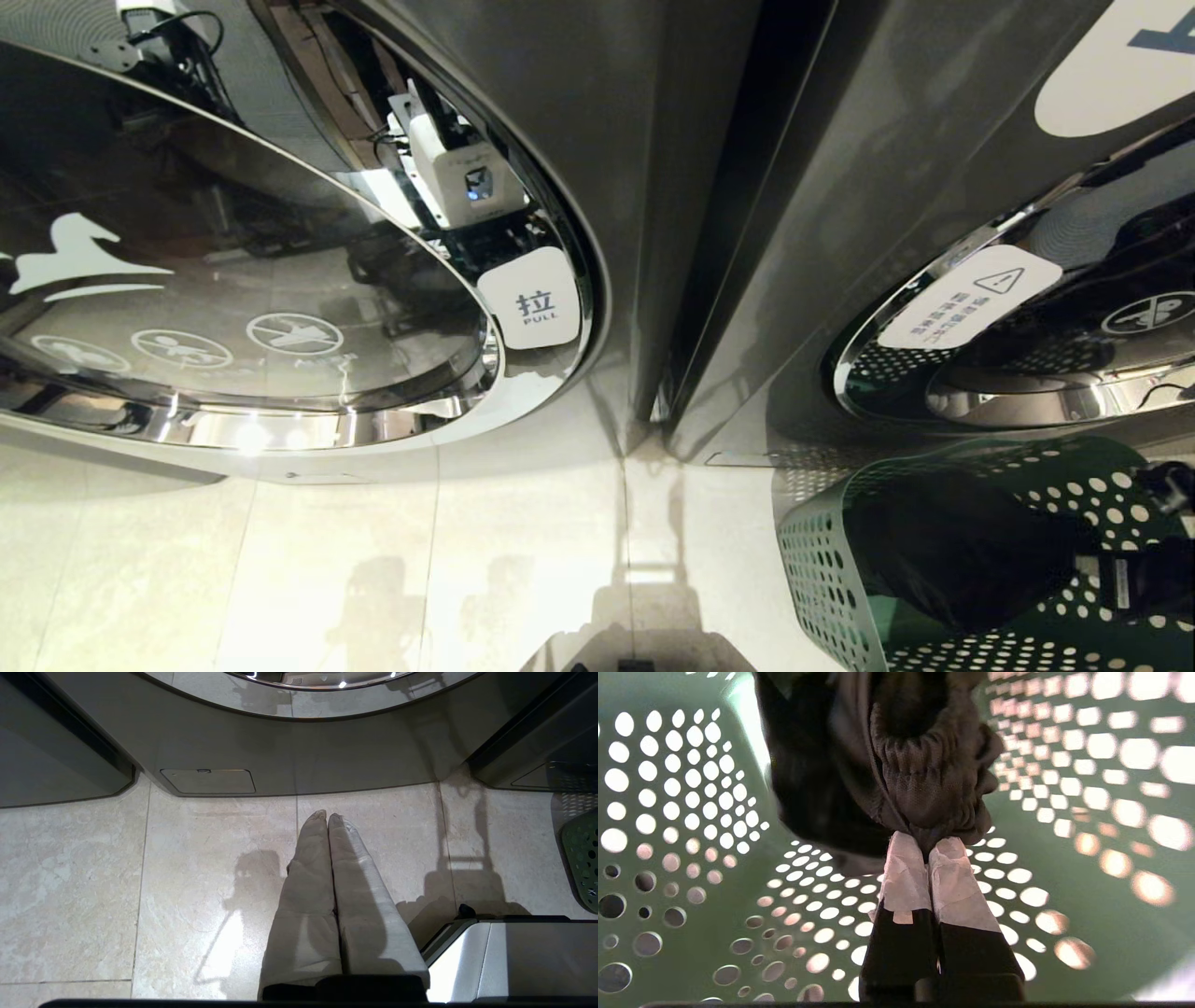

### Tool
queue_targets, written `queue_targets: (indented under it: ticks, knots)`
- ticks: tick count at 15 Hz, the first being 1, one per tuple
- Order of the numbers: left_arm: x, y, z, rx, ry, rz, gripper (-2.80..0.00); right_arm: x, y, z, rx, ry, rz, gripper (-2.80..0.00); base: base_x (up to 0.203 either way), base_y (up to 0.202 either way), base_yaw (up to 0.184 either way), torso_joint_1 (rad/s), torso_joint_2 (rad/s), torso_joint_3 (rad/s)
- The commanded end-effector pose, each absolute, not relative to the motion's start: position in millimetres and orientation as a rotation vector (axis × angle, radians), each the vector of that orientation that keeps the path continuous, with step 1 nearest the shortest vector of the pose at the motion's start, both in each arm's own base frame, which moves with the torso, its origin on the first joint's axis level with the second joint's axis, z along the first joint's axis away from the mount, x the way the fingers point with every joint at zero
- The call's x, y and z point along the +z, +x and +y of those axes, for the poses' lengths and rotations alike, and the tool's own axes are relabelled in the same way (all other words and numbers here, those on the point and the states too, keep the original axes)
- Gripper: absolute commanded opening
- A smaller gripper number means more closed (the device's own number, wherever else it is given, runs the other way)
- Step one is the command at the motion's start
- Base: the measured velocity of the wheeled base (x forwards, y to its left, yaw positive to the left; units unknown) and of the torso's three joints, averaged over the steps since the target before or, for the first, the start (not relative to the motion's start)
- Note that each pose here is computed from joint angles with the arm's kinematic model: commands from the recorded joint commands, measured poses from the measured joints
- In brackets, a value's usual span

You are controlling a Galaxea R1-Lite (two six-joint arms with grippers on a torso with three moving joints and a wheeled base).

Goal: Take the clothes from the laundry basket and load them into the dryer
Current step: Take the clothes out of the basket

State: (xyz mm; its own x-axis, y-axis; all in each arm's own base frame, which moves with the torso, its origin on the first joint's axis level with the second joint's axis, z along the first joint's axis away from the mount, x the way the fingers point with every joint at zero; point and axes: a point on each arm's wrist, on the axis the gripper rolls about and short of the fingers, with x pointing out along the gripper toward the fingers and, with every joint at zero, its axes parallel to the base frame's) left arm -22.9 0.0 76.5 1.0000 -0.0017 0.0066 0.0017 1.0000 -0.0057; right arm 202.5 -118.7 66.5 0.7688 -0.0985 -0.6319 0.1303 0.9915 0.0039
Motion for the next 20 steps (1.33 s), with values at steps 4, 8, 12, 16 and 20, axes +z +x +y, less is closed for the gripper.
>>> queue_targets:
  ticks: [4, 8, 12, 16, 20]
  knots:
    - [77, -23, 0, 0.000, -0.006, -0.008, -2.80, 97, 173, -107, -0.212, -0.018, 0.584, -2.80, 0.000, 0.000, 0.000, 0.000, 0.00, 0.000]
    - [77, -23, 0, -0.001, -0.006, -0.008, -2.80, 127, 147, -92, -0.290, -0.062, 0.547, -2.80, 0.000, 0.000, 0.000, 0.000, 0.00, 0.000]
    - [77, -23, 0, -0.001, -0.006, -0.008, -2.80, 163, 131, -83, -0.389, -0.030, 0.540, -2.80, 0.000, 0.000, 0.000, 0.000, 0.00, 0.000]
    - [77, -23, 0, -0.002, -0.006, -0.008, -2.80, 205, 124, -79, -0.450, -0.060, 0.362, -2.80, 0.000, 0.000, 0.000, 0.000, 0.00, 0.000]
    - [77, -23, 0, 0.000, -0.006, -0.008, -2.80, 242, 100, -64, -0.496, -0.125, 0.190, -2.80, 0.000, 0.000, 0.000, 0.000, 0.00, 0.000]
